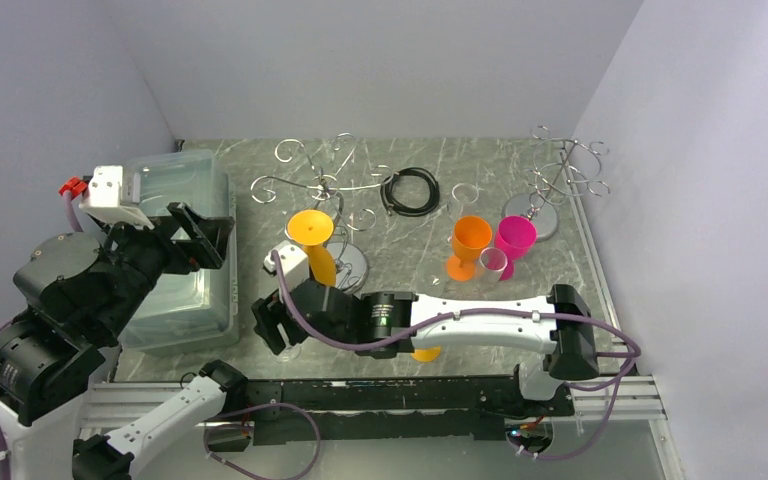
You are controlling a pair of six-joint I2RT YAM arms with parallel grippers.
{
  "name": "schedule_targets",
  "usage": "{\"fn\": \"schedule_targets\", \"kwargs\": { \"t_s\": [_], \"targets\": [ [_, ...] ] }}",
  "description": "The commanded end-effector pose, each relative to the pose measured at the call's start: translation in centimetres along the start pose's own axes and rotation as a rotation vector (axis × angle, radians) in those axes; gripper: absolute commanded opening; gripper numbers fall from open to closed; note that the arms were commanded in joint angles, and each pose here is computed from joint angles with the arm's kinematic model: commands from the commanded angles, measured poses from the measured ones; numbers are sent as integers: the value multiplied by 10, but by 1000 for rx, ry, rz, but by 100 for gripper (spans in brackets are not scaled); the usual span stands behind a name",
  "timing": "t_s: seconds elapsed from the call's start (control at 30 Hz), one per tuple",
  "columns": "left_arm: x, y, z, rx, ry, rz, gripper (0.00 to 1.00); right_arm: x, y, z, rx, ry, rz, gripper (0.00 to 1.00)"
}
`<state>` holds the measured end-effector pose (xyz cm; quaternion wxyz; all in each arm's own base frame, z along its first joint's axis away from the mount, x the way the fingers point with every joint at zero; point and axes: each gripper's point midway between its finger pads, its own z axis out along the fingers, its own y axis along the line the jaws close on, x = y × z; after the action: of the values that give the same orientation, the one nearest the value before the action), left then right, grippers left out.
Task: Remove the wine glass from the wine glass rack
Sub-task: Place the wine glass at the center of the board.
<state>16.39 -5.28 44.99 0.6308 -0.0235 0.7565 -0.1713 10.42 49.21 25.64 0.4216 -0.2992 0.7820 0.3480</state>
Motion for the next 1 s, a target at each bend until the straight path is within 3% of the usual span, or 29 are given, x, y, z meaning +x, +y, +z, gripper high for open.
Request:
{"fn": "schedule_targets", "kwargs": {
  "t_s": [0.0, 0.53, 0.97],
  "targets": [
    [-1, 1, 2, -10, -14, -27, 97, -61, 12, -29, -25, -206, 38, 36],
    [6, -1, 13, -16, 19, -9, 97, -71, 4, -60, -36, -220, 36, 35],
    [12, -6, 27, -19, 47, -13, 97, -43, -25, -94, 2, -152, 70, 33]
  ]
}}
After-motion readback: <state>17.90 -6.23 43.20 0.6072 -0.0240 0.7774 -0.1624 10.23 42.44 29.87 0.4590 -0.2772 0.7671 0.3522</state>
